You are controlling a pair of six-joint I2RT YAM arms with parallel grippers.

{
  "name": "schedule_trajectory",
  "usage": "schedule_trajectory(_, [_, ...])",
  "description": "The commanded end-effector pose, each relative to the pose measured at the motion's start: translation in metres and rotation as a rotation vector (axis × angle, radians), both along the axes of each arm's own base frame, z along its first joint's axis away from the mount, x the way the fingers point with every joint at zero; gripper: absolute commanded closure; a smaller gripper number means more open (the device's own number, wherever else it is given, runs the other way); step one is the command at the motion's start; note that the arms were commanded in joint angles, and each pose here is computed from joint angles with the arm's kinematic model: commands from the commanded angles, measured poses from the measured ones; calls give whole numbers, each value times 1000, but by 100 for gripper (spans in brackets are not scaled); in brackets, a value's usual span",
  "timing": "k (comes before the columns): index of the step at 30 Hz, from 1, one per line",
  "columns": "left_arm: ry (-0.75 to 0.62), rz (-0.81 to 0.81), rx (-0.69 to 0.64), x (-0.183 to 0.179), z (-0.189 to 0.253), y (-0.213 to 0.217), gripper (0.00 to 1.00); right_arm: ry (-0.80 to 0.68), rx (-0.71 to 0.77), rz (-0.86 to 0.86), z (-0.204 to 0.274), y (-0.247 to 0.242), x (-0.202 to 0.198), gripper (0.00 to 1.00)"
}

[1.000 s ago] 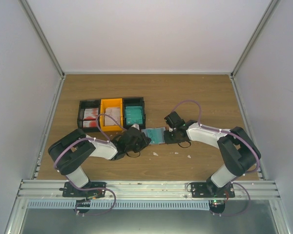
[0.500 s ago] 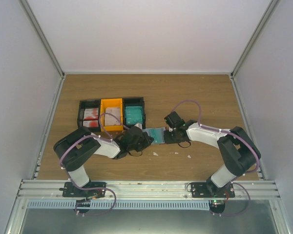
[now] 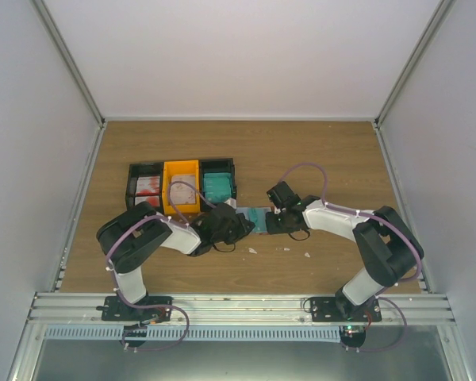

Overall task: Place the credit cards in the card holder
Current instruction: Insert the credit card into the card holder.

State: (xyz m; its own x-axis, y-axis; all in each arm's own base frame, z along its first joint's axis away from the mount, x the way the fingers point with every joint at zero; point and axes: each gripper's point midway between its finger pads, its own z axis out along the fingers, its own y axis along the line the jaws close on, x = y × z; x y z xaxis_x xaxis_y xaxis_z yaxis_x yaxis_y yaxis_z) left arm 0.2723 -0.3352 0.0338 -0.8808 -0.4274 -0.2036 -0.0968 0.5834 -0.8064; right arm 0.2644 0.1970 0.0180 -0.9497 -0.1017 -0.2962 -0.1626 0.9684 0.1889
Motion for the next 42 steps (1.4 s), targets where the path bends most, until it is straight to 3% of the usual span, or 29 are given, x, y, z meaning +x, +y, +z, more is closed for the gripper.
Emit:
schedule_trajectory(1, [5,-37,21,-3,-11,-4,100,56,8,-5,-15,-1,-16,63])
schedule_trajectory(8, [6,-61,25,-7,-14,-6,100,23,120,-22,0,10,-11,49])
schedule_trajectory(36, [-46,-201,31,-7,-11,-29,100,-17,115,-26,6,8,2,48])
schedule_trajectory(39, [-54,-217,49,-10,-8,-27,96,-47,97,-42,15,3,7,48])
schedule_trajectory(42, [-73,-225,69,-12,-1,-22,85,-73,84,-56,26,0,9,47])
